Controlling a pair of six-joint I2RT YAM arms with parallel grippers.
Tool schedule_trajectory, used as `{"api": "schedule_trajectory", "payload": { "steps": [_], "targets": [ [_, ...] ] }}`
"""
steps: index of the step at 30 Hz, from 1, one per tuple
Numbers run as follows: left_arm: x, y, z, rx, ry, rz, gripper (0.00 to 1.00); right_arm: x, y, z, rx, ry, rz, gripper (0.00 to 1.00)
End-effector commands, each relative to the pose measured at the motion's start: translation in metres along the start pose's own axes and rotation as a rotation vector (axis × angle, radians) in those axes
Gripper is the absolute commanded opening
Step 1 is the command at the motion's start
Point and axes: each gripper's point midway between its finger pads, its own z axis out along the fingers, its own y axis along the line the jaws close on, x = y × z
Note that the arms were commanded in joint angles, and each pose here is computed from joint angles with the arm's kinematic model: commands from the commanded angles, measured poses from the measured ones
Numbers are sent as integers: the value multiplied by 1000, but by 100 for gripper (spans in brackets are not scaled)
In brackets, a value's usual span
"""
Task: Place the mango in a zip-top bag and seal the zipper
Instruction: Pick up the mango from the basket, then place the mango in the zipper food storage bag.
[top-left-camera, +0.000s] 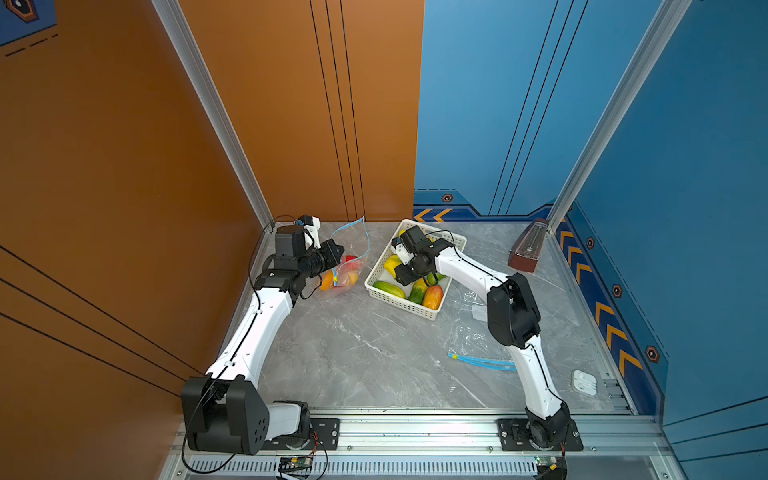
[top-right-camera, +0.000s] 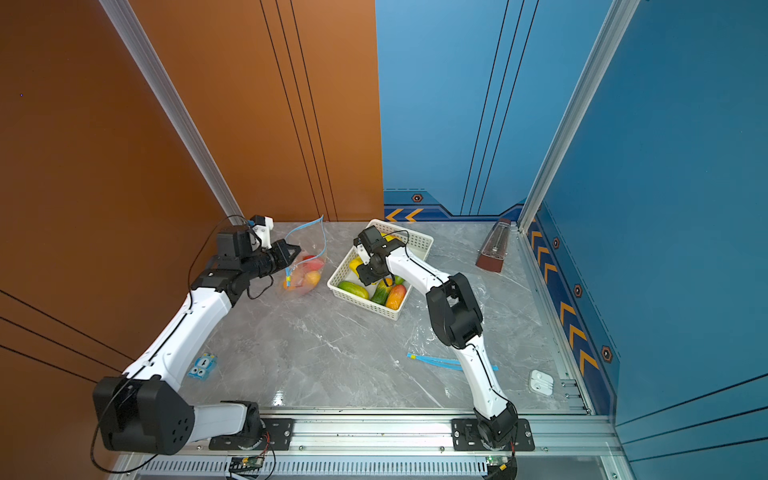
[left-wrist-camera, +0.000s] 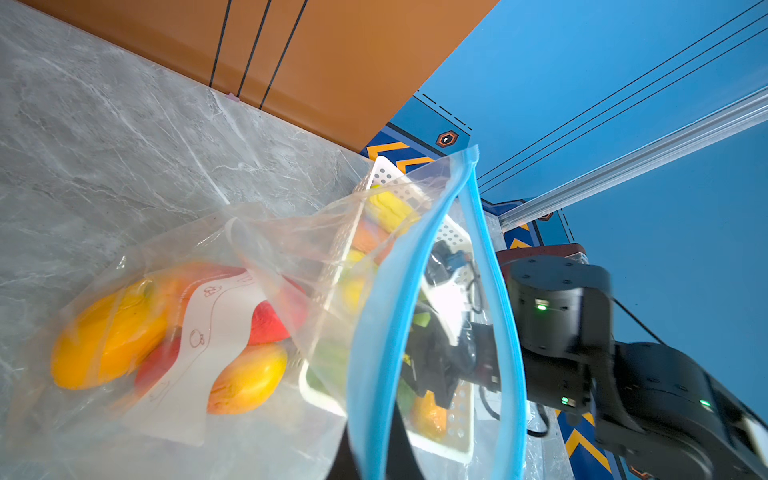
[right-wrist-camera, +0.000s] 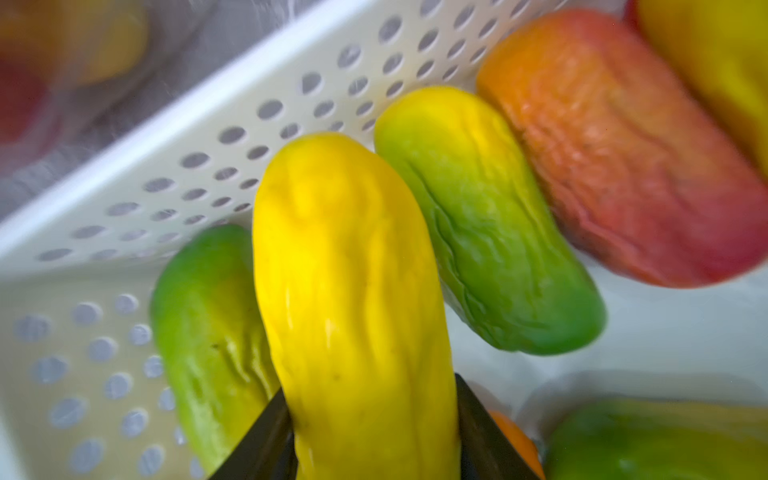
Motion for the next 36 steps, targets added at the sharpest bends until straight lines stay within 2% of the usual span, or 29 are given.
{"api": "schedule_trajectory", "payload": {
  "steps": [1, 3, 4, 7, 8, 13, 17, 21, 26, 28, 31, 32, 36],
  "targets": [
    [-2, 5, -2, -16, -13, 4, 0, -70, 4, -89, -4, -307, 101, 30],
    [-2, 5, -1, -15, -7, 1, 0, -85, 13, -115, -10, -406, 102, 30],
    [-2, 5, 0, -12, -6, 0, 0, -96, 22, -128, -43, -494, 106, 29],
    [-2, 4, 2, -6, 1, -10, 0, -128, 58, -166, -239, -777, 193, 27],
    [-2, 4, 3, -7, 3, -13, 0, -136, 72, -173, -292, -836, 203, 27],
    [-4, 2, 4, 0, 4, -17, 0, -164, 135, -181, -424, -957, 197, 28],
    [-7, 1, 5, 6, 4, -22, 0, -181, 164, -170, -454, -963, 183, 30],
    [-9, 4, 4, 0, -3, -33, 0, -180, 166, -145, -451, -962, 215, 31],
    [-14, 9, 2, -8, -12, -56, 0, -176, 168, -138, -433, -945, 185, 48],
    [-16, 10, 2, -6, -15, -63, 0, -175, 166, -136, -413, -944, 178, 65],
    [-18, 9, 2, -6, -19, -66, 0, -176, 167, -139, -417, -942, 158, 70],
    [-19, 10, 1, -6, -21, -67, 0, -177, 166, -140, -414, -938, 155, 76],
    [-23, 8, 0, -4, -28, -72, 0, -179, 159, -147, -414, -945, 164, 76]
  ]
}}
